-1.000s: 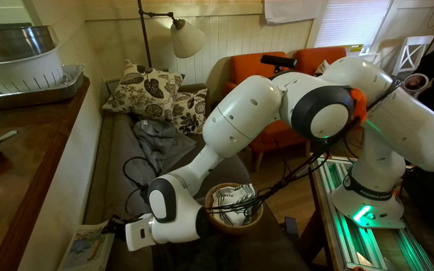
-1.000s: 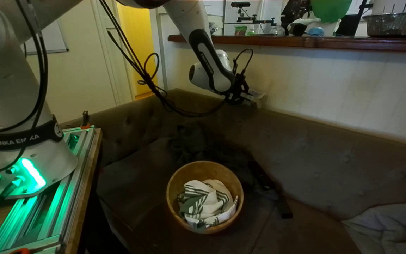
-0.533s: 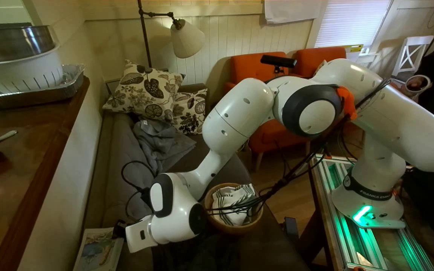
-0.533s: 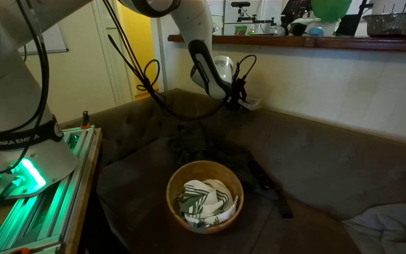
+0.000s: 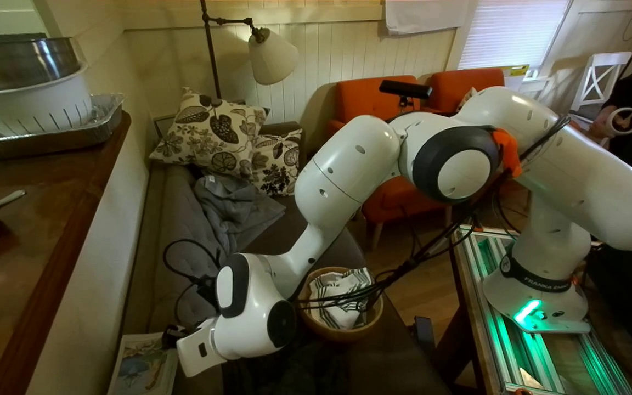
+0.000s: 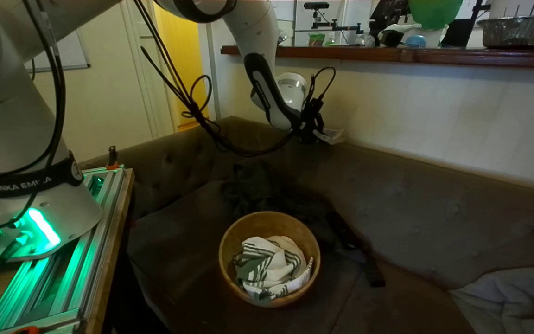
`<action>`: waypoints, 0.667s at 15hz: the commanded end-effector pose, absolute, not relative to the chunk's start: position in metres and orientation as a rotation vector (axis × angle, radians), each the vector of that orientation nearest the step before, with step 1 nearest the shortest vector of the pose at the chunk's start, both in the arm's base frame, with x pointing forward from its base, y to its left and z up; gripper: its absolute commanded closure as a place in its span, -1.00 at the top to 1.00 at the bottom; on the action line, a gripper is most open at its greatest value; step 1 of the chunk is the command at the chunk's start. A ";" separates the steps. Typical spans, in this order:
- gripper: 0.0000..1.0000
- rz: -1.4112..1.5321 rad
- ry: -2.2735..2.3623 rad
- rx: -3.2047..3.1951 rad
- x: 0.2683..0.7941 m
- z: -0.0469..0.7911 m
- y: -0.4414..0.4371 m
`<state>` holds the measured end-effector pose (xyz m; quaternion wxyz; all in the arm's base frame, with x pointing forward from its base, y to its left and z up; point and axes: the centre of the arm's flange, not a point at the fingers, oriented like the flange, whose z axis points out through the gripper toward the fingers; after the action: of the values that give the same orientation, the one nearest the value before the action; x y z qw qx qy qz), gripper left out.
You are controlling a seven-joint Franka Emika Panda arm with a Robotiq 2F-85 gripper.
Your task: Put the white book on the back of the sofa
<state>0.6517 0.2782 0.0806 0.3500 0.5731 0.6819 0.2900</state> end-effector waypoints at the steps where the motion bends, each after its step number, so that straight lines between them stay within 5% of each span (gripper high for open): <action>1: -0.88 0.639 1.814 1.364 0.661 0.069 0.287; 7: -0.88 0.574 1.870 1.246 0.660 0.069 0.291; 8: -0.02 0.567 1.882 1.243 0.660 0.070 0.291; 10: 0.13 0.555 1.904 1.225 0.659 0.070 0.291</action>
<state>0.6526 0.2866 0.0803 0.3972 0.4950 0.7350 0.2387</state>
